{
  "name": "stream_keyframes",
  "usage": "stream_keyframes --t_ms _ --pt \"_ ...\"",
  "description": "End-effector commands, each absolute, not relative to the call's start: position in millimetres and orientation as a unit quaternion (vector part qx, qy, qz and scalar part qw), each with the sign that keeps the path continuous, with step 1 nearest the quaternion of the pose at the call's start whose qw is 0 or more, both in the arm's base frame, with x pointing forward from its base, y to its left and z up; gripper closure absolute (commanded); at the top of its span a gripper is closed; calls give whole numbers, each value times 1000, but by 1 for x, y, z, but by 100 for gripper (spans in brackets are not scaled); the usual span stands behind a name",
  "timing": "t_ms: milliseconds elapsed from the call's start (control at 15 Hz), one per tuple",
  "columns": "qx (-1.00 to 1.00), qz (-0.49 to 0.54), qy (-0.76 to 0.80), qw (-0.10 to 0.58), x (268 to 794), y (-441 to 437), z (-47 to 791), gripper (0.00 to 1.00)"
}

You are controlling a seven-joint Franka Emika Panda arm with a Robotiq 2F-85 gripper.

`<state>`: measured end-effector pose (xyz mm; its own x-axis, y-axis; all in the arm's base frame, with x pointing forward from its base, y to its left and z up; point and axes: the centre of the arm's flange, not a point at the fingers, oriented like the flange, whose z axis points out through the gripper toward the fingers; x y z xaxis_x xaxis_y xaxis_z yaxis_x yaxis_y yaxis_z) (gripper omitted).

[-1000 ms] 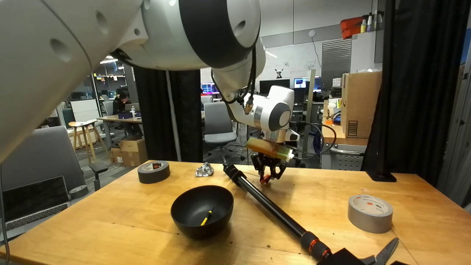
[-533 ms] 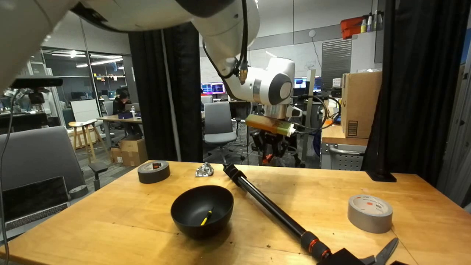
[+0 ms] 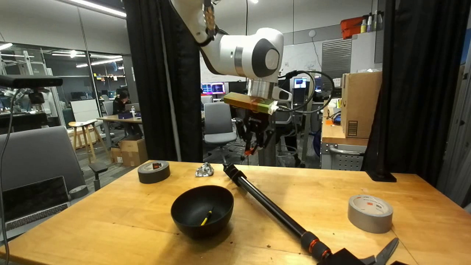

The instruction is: Pick the orange object and put it in the bowl

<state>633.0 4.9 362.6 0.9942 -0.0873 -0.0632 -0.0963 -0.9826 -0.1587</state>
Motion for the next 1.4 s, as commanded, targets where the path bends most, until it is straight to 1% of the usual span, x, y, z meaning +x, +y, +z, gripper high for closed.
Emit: stream_keyframes --t_ms 0,400,733,800,867,933,1000,1133,1200,1333 --pt "-992 48 69 96 561 24 381 92" --pt "-986 82 79 120 493 64 374 93" --pt "-981 106 79 145 464 88 352 93" --pt "-979 112 79 149 463 90 346 88" --pt "-978 122 81 150 462 92 340 52" --pt "-976 129 83 153 463 92 335 52" --pt "-978 134 75 141 469 89 338 72" --pt "-977 140 77 141 466 89 333 56" --pt "-977 141 77 141 466 89 332 52" --pt "-977 141 77 141 466 89 332 52"
